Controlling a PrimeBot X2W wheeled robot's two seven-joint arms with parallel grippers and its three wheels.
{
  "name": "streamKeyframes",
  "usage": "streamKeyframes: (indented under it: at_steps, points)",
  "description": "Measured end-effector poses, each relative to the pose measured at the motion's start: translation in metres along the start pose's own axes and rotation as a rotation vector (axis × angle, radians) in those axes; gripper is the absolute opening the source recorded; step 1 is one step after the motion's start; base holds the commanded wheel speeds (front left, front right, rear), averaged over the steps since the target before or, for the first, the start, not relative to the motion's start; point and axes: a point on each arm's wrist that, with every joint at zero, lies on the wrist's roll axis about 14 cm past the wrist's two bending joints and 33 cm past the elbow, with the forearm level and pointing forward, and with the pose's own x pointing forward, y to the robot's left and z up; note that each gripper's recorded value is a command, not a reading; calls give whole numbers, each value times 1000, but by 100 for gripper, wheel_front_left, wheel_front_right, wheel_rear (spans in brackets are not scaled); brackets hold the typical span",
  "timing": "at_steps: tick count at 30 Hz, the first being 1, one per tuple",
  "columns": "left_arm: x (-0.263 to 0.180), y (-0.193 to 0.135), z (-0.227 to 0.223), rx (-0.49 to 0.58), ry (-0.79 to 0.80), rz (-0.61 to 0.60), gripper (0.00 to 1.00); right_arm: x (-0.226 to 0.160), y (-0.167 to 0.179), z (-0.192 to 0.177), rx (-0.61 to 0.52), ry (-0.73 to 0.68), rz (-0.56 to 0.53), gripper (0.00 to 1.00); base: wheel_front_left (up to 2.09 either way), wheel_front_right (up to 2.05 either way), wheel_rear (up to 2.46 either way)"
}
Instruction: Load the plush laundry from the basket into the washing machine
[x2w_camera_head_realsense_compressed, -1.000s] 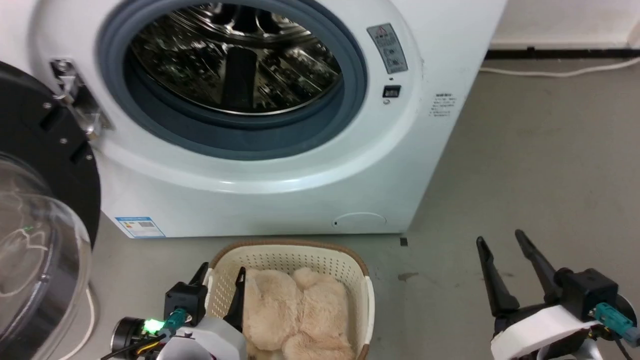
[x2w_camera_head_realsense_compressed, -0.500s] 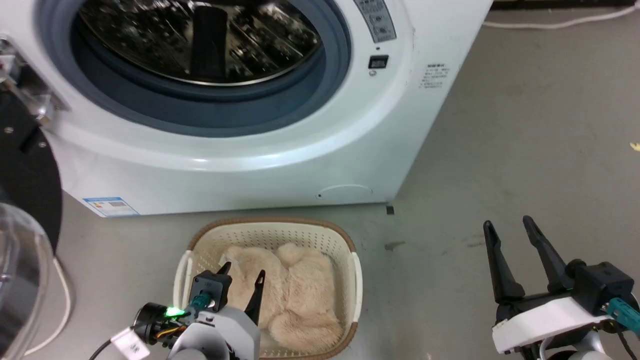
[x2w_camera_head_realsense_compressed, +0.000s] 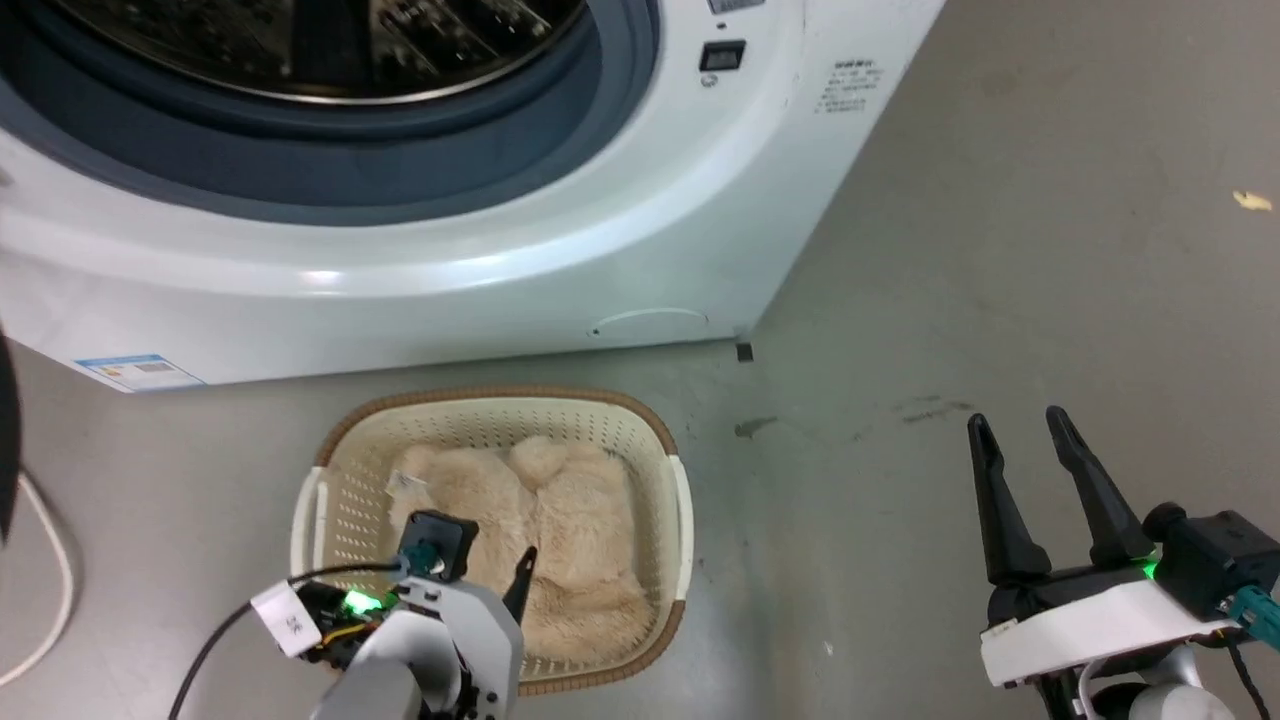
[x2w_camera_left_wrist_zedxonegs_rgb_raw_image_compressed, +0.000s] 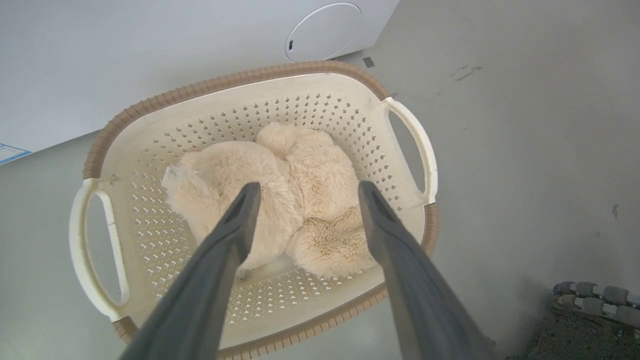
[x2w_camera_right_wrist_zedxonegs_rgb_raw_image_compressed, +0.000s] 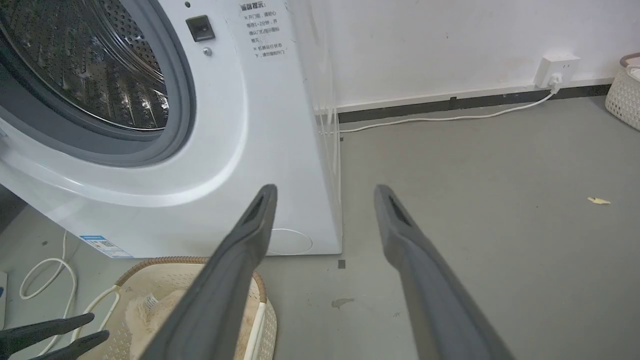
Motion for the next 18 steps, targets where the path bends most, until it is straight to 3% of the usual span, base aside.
streamKeyframes:
  at_steps: [18]
  points:
    - [50, 21, -46, -67, 210, -22, 100, 10, -24, -22, 51, 36, -79, 100, 0, 0, 0]
